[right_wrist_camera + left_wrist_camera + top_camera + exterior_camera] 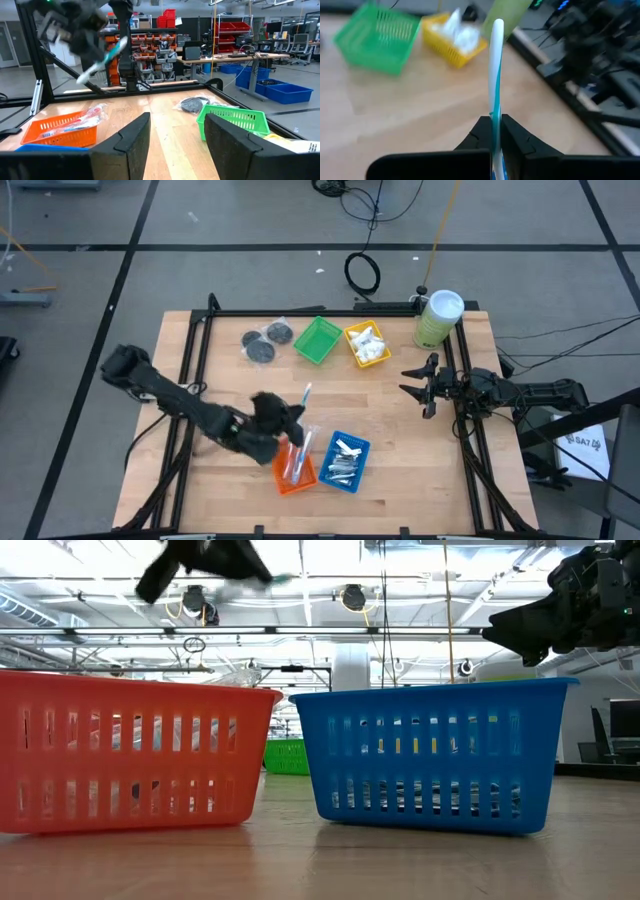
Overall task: Pick & Place Travel size toiletries
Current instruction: Put the green toothbrush into the orange bin
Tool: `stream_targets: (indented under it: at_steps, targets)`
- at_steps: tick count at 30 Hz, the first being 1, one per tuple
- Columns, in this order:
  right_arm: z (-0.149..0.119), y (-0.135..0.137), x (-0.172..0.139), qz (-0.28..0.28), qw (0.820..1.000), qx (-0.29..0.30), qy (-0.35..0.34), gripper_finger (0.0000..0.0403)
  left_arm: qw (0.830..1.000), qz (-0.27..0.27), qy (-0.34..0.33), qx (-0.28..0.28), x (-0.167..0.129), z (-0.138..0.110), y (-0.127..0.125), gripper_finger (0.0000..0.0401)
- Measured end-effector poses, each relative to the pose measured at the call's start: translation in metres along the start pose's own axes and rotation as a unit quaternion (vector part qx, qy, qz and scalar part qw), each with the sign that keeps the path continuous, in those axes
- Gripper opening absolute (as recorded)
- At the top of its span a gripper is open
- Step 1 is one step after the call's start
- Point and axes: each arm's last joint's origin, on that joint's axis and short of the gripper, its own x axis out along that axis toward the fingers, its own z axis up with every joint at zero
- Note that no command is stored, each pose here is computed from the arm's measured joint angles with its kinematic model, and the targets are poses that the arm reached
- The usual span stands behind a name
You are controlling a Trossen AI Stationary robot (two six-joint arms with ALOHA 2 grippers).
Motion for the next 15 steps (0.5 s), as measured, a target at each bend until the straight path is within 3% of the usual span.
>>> stream_targets:
  at_steps: [7,15]
  targets:
    - [0.0,0.0,0.0,0.0,1.0,0.0,0.0,0.0177,0.997,0.034,0.048,-0.04,0.021,-0.067,0.0,0.0004]
    - [0.0,0.0,0.0,0.0,1.0,0.0,0.0,0.0174,0.995,0.006,0.096,-0.011,0.001,-0.114,-0.001,0.001]
